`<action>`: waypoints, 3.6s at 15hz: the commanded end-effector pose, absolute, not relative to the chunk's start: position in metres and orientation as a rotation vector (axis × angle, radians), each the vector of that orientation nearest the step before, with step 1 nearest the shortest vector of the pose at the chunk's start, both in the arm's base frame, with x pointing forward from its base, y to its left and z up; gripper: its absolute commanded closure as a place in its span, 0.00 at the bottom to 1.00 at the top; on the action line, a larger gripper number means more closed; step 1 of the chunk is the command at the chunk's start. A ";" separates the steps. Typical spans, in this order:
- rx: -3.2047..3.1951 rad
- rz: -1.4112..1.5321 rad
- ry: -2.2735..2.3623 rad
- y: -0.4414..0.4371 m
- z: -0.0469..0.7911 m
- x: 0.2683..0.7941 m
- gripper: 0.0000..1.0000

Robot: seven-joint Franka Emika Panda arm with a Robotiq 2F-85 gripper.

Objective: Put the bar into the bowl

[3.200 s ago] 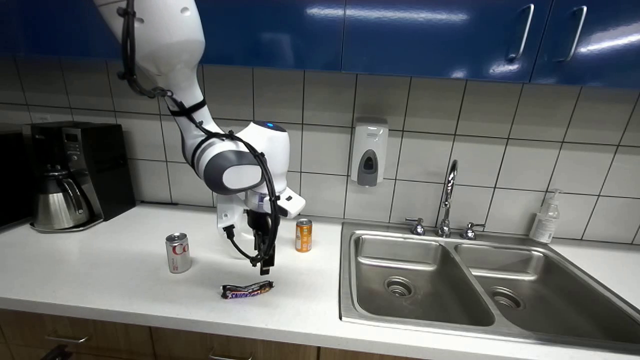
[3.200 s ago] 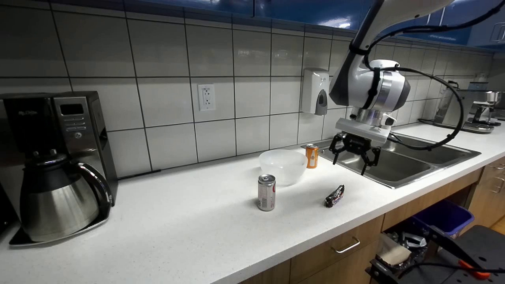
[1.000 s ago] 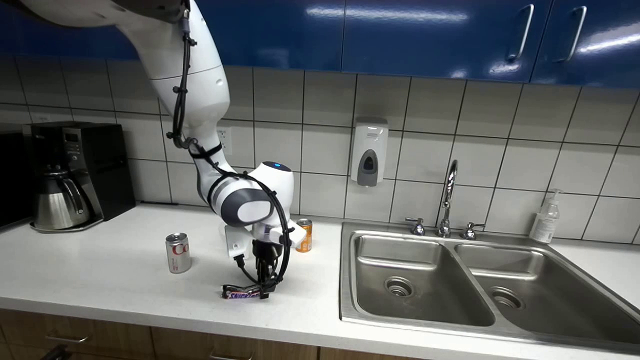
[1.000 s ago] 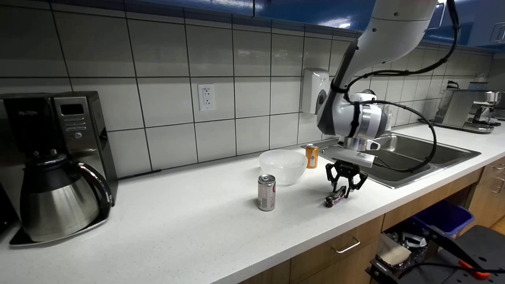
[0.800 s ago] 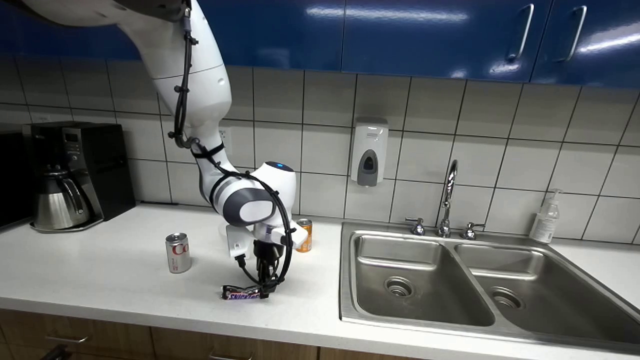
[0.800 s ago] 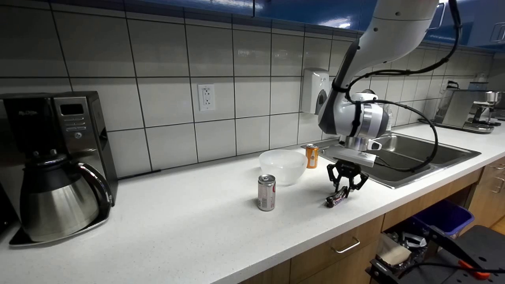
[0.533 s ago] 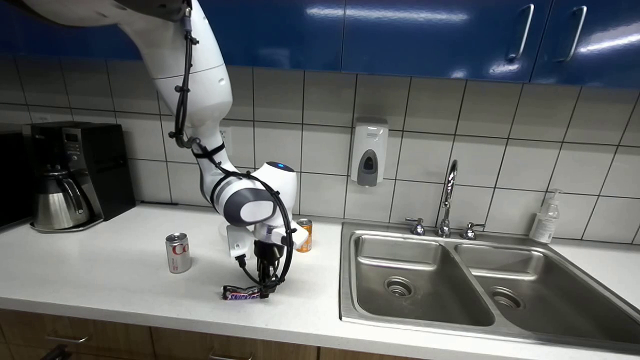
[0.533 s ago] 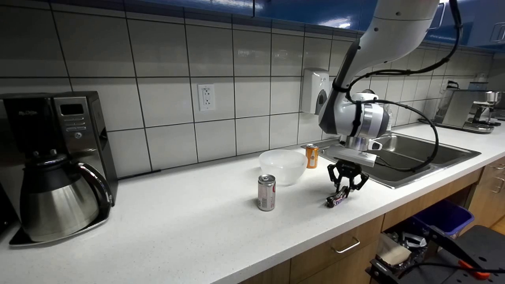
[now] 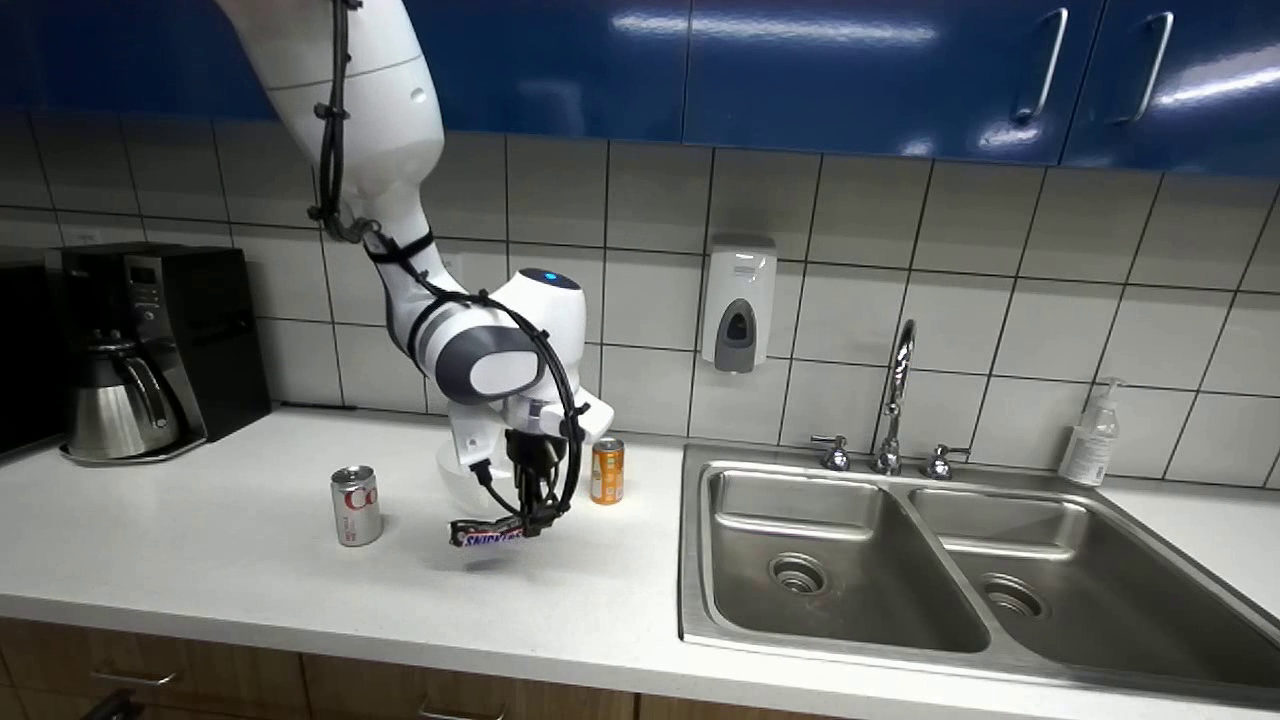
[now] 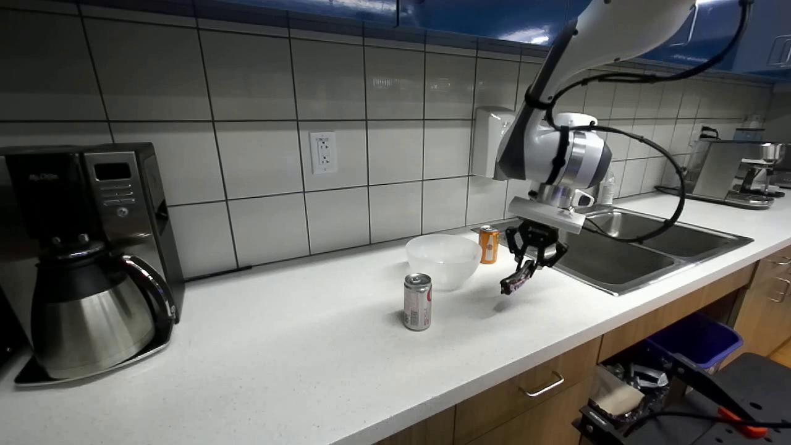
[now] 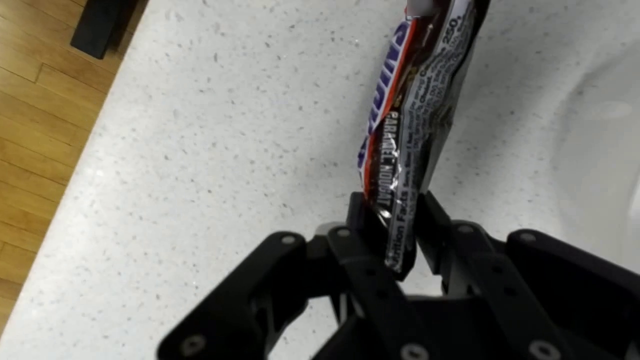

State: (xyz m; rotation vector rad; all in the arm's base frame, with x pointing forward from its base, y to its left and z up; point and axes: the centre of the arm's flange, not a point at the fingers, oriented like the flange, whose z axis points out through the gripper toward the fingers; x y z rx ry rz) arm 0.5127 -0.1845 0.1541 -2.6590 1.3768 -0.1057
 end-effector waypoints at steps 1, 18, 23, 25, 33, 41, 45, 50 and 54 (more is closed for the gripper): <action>-2.641 -0.234 1.283 -0.172 0.211 0.486 0.93; -2.642 -0.585 0.990 -0.159 0.304 0.522 0.93; -2.645 -0.563 0.942 -0.162 0.299 0.551 0.93; -2.646 -0.519 0.902 -0.162 0.292 0.563 0.93; -2.636 -0.315 0.791 -0.167 0.259 0.605 0.93; -2.638 -0.291 0.778 -0.177 0.225 0.634 0.93; -2.636 -0.293 0.757 -0.174 0.212 0.646 0.93; -2.635 -0.292 0.743 -0.170 0.200 0.656 0.93; -2.638 -0.275 0.743 -0.168 0.190 0.658 0.93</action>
